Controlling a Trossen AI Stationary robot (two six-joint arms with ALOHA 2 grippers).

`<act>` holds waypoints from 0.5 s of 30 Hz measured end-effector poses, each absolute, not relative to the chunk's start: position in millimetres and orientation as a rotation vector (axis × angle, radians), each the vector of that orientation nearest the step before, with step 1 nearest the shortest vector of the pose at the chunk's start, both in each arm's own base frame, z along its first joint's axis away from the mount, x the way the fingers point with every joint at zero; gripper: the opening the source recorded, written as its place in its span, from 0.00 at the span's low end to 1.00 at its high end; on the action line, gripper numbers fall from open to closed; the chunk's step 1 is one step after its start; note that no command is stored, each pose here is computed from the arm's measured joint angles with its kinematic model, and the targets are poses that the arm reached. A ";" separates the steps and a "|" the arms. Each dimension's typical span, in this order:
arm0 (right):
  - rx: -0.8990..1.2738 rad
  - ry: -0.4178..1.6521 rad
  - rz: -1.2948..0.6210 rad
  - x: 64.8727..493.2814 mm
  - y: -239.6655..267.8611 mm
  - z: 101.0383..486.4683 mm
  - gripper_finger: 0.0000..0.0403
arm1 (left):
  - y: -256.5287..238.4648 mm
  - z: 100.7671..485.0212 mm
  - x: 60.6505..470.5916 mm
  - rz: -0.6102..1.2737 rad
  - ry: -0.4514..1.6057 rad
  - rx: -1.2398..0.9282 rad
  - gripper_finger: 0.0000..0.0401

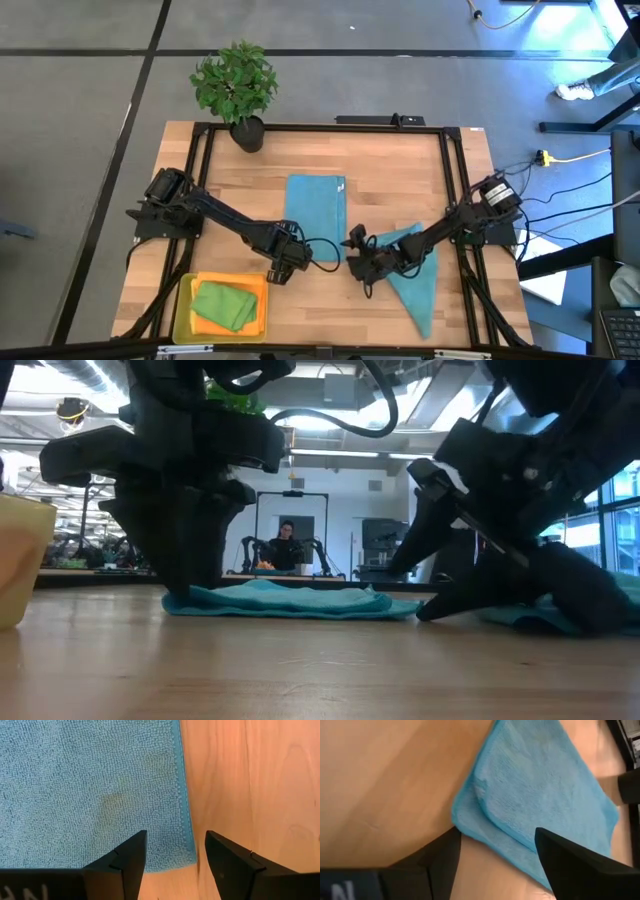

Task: Fold microfiber towels
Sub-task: Fold the top blue microfiber cloth

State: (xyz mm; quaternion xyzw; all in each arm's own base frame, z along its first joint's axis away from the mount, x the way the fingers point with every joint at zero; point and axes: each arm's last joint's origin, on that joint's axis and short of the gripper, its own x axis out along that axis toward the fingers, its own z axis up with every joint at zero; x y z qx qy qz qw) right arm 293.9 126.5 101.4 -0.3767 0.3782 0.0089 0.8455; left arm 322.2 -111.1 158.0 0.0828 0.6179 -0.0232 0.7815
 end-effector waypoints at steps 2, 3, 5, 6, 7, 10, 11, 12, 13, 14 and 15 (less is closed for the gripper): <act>-0.815 0.802 0.018 295.3 123.5 101.4 0.63 | -111.2 158.0 322.2 -0.052 1.334 0.181 0.48; -0.816 0.803 0.016 296.0 121.8 101.4 0.63 | -111.2 158.0 322.2 -0.053 1.334 0.182 0.48; -0.803 0.799 0.018 298.3 118.2 101.7 0.63 | -111.2 158.0 322.2 -0.053 1.334 0.183 0.48; -0.799 0.794 0.021 299.4 116.9 102.0 0.63 | -111.2 158.0 322.2 -0.053 1.334 0.183 0.48; -0.804 0.790 0.030 300.6 115.7 102.4 0.63 | -111.2 158.1 322.2 -0.053 1.334 0.183 0.48; -0.813 0.771 0.042 303.3 113.6 103.0 0.63 | -111.1 158.1 322.2 -0.053 1.334 0.183 0.48; -0.810 0.767 0.042 304.0 112.9 103.0 0.63 | -111.1 158.1 322.2 -0.053 1.334 0.183 0.48; -0.806 0.765 0.045 304.5 112.4 103.2 0.63 | -111.2 158.1 322.2 -0.053 1.334 0.183 0.48; -0.802 0.764 0.051 304.8 112.1 103.2 0.63 | -111.1 158.1 322.2 -0.053 1.334 0.183 0.48; -0.798 0.763 0.054 305.0 111.7 103.2 0.63 | -111.1 158.1 322.2 -0.053 1.334 0.183 0.48; -0.796 0.762 0.059 305.1 111.8 103.2 0.63 | -111.2 158.2 322.2 -0.053 1.334 0.183 0.48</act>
